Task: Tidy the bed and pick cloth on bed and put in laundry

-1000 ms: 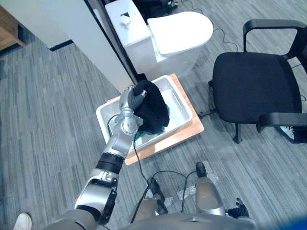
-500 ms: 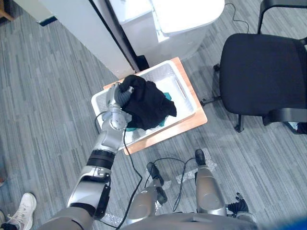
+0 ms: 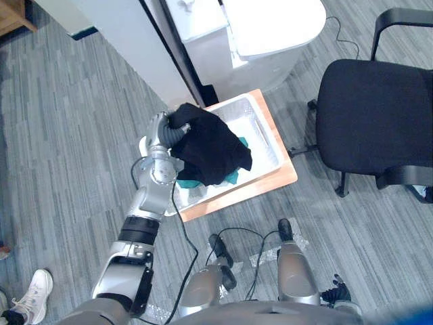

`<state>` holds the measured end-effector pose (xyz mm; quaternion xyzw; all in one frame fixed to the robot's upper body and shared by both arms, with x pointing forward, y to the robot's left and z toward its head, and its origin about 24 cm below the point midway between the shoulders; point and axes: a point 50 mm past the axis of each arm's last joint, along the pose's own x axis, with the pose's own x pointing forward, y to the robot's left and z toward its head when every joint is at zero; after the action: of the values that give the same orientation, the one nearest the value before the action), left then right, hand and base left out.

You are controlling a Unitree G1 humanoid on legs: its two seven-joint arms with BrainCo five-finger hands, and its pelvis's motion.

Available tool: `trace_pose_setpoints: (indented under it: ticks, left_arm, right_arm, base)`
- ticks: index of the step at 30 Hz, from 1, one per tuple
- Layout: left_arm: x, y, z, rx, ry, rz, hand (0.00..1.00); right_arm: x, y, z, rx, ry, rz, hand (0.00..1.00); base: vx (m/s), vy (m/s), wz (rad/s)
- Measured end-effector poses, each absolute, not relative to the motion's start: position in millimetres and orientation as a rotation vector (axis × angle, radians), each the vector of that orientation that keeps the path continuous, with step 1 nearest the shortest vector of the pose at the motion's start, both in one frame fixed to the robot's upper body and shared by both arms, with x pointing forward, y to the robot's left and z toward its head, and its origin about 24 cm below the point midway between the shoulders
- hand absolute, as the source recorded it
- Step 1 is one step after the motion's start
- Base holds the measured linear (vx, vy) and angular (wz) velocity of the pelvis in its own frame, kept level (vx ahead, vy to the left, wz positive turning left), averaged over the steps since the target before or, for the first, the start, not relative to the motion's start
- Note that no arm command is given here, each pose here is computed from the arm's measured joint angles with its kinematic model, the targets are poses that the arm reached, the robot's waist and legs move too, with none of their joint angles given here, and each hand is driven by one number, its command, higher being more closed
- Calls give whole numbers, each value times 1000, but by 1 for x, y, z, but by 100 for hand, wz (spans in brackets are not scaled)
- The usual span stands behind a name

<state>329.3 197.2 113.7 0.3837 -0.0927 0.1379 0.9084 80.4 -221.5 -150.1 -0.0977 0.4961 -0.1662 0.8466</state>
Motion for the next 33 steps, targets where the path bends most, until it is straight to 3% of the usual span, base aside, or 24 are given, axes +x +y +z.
trace_pose_setpoints:
  ticks: [6,10,14,24,33]
  left_arm:
    - [302,218,72,800,-63,297,0]
    - [317,243,138,887,-253,355,0]
    - [315,232,173,859,-417,370,0]
    - [311,234,167,721,-406,438,0]
    - [258,278,115,507,-231,690,0]
  right_arm:
    - [75,-222,-152,-210,1068,-358,0]
    - [71,-223,-153,-208,1078,-357,0]
    - [62,-226,-154,-205,1101,-367,0]
    - [53,-222,-158,-192,1146,-351,0]
    - [38,-219,-162,-211,1213,-331,0]
  base:
    - [-63,-24,0]
    - [-66,-24,4]
    - [11,0,-1]
    - [-2,-3,5]
    - [6,-9,13]
